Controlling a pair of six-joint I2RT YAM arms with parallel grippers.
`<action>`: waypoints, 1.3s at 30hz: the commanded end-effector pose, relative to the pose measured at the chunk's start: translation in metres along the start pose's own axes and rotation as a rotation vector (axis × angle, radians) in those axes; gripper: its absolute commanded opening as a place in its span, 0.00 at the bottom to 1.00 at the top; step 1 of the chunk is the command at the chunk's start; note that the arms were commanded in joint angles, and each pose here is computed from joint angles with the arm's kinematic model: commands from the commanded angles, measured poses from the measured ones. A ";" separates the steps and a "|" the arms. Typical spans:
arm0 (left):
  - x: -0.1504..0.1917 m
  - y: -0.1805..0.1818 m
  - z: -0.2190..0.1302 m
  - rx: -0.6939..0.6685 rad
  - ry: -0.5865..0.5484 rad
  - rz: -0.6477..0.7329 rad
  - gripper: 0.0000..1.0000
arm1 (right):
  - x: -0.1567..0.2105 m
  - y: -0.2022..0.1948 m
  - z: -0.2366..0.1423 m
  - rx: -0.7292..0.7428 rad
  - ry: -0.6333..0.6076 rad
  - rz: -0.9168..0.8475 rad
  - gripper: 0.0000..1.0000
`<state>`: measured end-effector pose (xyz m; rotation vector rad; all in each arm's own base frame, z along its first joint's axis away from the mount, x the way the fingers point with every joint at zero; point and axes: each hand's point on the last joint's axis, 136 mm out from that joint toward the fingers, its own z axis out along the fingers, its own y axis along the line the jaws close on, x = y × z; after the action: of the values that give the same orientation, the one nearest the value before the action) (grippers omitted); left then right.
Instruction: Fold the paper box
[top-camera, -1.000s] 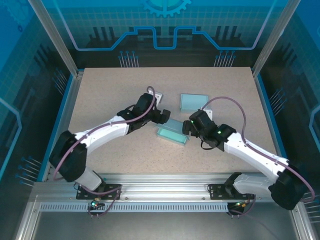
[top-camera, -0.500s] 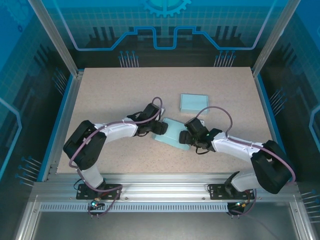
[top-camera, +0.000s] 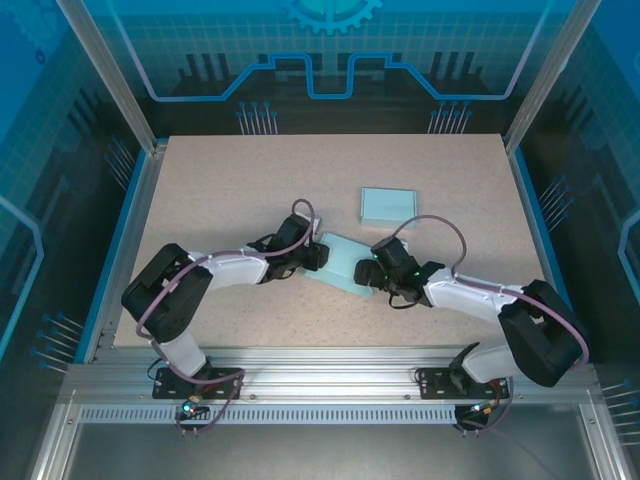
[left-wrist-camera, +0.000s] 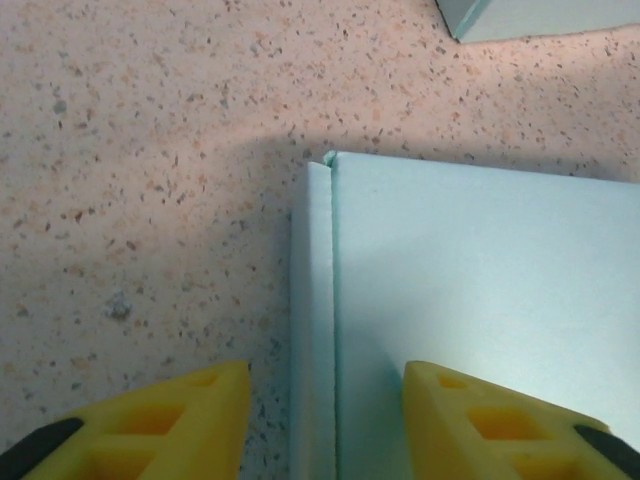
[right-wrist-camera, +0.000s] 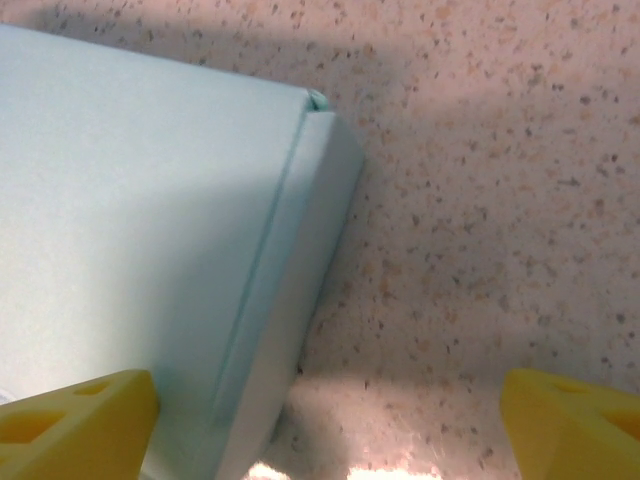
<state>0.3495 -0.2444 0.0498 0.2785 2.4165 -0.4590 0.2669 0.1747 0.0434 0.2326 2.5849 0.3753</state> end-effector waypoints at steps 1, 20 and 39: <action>0.055 0.023 -0.005 -0.013 0.164 -0.075 0.41 | 0.005 0.001 -0.012 -0.068 0.014 0.030 0.92; 0.089 0.045 -0.003 0.161 0.168 -0.423 0.10 | -0.003 0.031 -0.016 -0.404 -0.009 0.147 0.96; 0.082 0.041 0.000 0.215 0.155 -0.457 0.09 | -0.024 0.085 0.004 -0.604 0.000 0.134 0.82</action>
<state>0.3414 -0.2199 0.0484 -0.0601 2.3196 -1.0143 0.2849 0.2352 0.0513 0.2342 2.4269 1.0711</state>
